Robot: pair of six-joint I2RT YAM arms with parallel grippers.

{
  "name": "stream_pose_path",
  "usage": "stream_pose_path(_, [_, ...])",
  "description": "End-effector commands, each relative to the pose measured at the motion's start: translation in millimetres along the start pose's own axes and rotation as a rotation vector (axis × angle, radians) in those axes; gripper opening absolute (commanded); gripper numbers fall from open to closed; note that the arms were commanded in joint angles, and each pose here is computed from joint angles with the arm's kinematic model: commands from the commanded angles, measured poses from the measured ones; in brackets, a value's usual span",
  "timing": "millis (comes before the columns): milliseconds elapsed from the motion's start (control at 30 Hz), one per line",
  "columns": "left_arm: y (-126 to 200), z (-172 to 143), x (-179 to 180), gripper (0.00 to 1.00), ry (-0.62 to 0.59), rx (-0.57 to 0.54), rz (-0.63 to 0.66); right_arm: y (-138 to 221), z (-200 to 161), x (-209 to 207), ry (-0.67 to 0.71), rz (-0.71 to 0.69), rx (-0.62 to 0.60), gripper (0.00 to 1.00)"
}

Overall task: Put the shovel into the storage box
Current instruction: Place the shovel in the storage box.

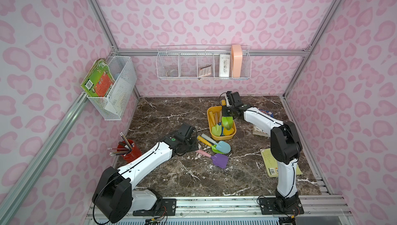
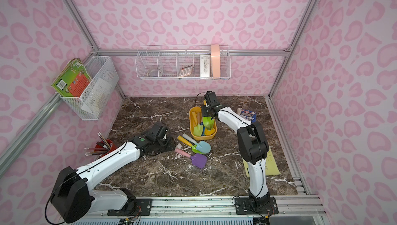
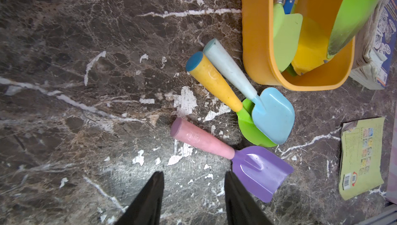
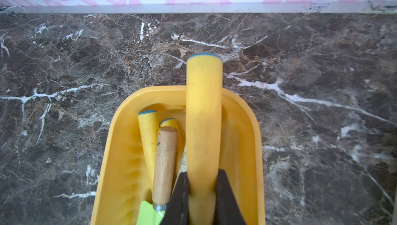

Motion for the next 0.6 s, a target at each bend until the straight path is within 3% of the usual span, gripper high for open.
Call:
stream_pose_path(0, [-1, 0, 0, 0.51, -0.002, -0.001, -0.006, -1, -4, -3, 0.01, -0.027, 0.029, 0.06])
stream_pose_path(233, [0, -2, 2, 0.51, -0.004, -0.002, 0.002, -24, -20, -8, -0.009, -0.035, 0.083, 0.09])
stream_pose_path(400, [0, -3, 4, 0.51, -0.002, 0.0, 0.01, -27, -17, -7, -0.019, -0.036, 0.077, 0.34])
stream_pose_path(567, [-2, -3, 4, 0.51, -0.001, 0.004, 0.006, -16, -5, -3, -0.014, -0.029, 0.045, 0.42])
Point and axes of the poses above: each gripper's point midway between its finger pads, its own y axis back along the fingers, its own x axis along the line the jaws close on, z = x × y, the point moved 10 cm from there along y, back along the fingers, and after that the axes turned 6 degrees about -y, right-handed, at the moved point
